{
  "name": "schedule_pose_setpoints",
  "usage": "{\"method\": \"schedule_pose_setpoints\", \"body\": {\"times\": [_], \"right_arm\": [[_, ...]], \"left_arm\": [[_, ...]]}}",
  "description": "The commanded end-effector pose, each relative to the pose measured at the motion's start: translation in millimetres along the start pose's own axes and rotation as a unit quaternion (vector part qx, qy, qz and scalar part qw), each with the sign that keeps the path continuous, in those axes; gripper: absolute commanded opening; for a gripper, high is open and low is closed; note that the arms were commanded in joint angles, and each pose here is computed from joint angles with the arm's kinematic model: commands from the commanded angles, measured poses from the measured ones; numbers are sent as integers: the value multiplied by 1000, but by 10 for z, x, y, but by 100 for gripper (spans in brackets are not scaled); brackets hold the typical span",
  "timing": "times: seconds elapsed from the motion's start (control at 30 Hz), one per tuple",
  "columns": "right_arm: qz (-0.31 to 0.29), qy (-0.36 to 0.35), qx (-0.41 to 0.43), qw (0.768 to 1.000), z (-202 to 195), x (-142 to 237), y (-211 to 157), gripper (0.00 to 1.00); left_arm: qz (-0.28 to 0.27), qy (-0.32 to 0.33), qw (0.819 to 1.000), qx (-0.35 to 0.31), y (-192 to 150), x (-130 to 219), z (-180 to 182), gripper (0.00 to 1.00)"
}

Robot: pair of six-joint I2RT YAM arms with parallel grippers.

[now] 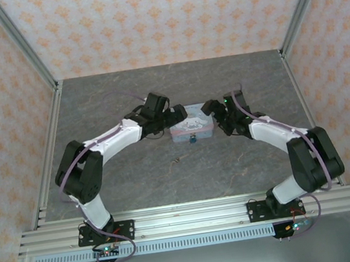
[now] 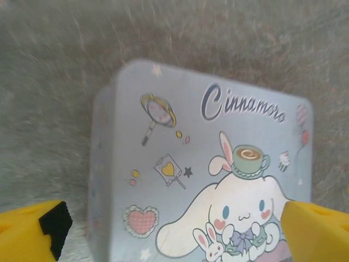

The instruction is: Unlock a padlock with a key

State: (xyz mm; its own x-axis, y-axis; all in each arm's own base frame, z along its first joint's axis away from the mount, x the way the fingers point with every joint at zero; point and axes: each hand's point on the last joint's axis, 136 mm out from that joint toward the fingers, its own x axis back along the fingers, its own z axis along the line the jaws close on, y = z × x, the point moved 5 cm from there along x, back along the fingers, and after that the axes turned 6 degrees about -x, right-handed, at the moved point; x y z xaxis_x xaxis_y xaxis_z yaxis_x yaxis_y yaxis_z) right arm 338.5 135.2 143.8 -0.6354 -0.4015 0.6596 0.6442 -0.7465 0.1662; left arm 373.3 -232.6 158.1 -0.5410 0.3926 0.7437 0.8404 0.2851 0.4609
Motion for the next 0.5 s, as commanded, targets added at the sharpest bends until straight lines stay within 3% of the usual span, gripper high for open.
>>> {"method": "schedule_pose_setpoints", "body": {"times": [0.0,0.1,0.23,0.33,0.47], "right_arm": [[-48,-24,23,998,-50,233,195,99],[-78,-50,52,994,17,411,326,99],[-93,7,-1,996,29,593,500,99],[-93,138,-25,986,10,613,521,100],[-72,130,2,989,15,608,339,96]], "left_arm": [[-53,27,998,-31,279,432,3,100],[-82,58,994,-36,367,695,61,100],[-125,84,988,-26,403,1031,171,100],[-152,103,983,-15,365,1269,284,100],[-168,114,979,-3,239,1479,430,100]]}}
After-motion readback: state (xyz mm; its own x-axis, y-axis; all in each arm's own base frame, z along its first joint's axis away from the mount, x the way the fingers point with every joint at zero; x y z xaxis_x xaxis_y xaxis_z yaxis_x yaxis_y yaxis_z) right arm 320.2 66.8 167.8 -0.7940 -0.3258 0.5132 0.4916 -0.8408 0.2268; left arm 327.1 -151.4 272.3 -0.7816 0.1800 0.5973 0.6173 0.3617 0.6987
